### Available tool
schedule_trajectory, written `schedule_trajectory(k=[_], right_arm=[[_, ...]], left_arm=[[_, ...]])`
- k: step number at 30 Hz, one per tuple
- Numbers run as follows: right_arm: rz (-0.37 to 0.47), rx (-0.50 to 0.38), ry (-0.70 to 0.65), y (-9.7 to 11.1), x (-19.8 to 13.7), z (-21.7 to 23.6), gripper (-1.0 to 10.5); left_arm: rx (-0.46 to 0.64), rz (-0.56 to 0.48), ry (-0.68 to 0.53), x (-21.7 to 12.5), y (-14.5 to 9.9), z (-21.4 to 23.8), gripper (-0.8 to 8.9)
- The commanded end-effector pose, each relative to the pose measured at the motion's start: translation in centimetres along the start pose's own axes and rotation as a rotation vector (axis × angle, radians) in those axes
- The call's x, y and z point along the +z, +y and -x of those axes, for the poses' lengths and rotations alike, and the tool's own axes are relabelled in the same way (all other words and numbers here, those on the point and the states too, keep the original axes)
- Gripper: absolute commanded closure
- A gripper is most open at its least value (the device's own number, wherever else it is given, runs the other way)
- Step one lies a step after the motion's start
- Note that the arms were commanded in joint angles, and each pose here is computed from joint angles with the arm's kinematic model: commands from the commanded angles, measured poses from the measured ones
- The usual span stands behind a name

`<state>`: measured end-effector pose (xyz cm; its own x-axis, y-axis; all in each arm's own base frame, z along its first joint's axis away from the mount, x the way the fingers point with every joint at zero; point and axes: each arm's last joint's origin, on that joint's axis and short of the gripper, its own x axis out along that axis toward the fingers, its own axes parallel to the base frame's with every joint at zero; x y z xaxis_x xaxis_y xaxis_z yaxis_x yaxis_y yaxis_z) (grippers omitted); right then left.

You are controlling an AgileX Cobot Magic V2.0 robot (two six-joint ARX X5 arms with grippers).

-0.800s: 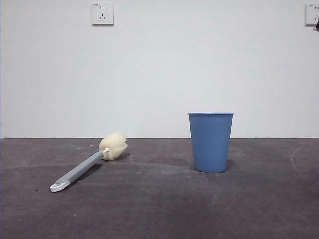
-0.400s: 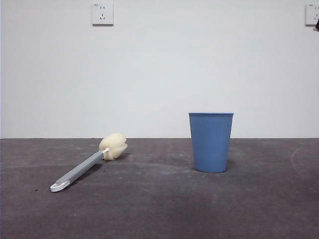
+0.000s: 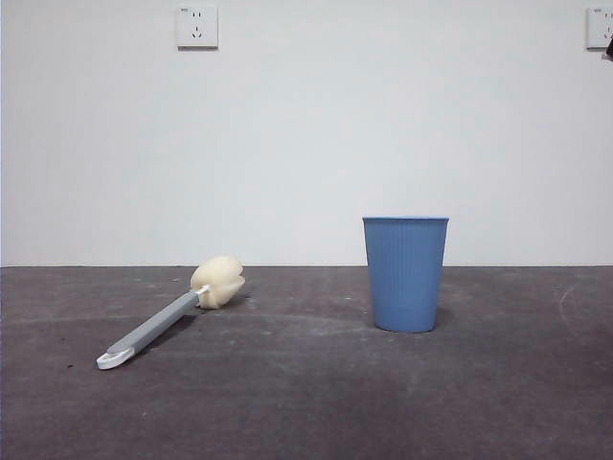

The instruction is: Pick up the cup brush,pick up the cup,insert the brush into the cup,clean the cup,put the cup brush back,put the cup back to the fixed position on the table

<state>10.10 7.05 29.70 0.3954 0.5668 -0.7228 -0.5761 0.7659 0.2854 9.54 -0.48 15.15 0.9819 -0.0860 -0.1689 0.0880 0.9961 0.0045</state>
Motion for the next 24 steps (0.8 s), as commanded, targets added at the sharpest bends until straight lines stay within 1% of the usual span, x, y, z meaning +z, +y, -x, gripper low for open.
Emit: schedule_trajectory(k=[1, 4, 6, 7, 9, 10, 13, 14, 15, 16, 19, 21, 24], right_arm=[[0.007, -0.001, -0.007, 0.0, 0.1, 0.1, 9.5], [0.011, -0.001, -0.008, 0.0, 0.1, 0.1, 9.5], [0.076, -0.007, -0.033, 0.0, 0.1, 0.3, 9.5], [0.109, -0.032, -0.062, 0.0, 0.2, 0.6, 9.5], [0.149, -0.1, -0.155, -0.1, 0.3, 1.4, 9.5], [0.172, -0.14, -0.234, -0.1, 0.4, 2.1, 9.5], [0.231, -0.18, -0.452, -0.1, -0.2, 3.6, 9.5], [0.23, -0.206, -0.501, -0.2, -0.5, 3.8, 9.5], [0.222, -0.259, -0.564, -0.4, -1.1, 3.9, 9.5], [0.204, -0.337, -0.625, -0.8, -1.9, 3.8, 9.5], [0.118, -0.487, -0.743, -2.1, -3.9, 2.6, 9.5], [0.056, -0.533, -0.833, -3.0, -5.2, 1.3, 9.5], [0.007, -0.546, -0.949, -4.1, -6.8, -0.8, 9.5]], left_arm=[[0.002, 0.012, 0.006, -0.4, 0.0, -0.1, 8.17], [0.002, 0.012, 0.006, -0.4, 0.0, -0.1, 8.17], [0.002, 0.012, 0.006, -0.4, 0.0, -0.1, 8.17], [0.002, 0.012, 0.006, -0.4, 0.0, -0.1, 8.17], [0.002, 0.012, 0.006, -0.4, 0.0, -0.1, 8.17], [0.002, 0.012, 0.006, -0.4, 0.0, -0.1, 8.17], [0.002, 0.012, 0.006, -0.4, 0.0, -0.1, 8.17], [0.002, 0.012, 0.006, -0.4, 0.0, -0.1, 8.17], [0.002, 0.012, 0.006, -0.4, 0.0, -0.1, 8.17], [0.002, 0.012, 0.006, -0.4, 0.0, -0.1, 8.17], [0.002, 0.012, 0.006, -0.4, 0.0, -0.1, 8.17], [0.002, 0.012, 0.006, -0.4, 0.0, -0.1, 8.17], [0.002, 0.012, 0.006, -0.4, 0.0, -0.1, 8.17]])
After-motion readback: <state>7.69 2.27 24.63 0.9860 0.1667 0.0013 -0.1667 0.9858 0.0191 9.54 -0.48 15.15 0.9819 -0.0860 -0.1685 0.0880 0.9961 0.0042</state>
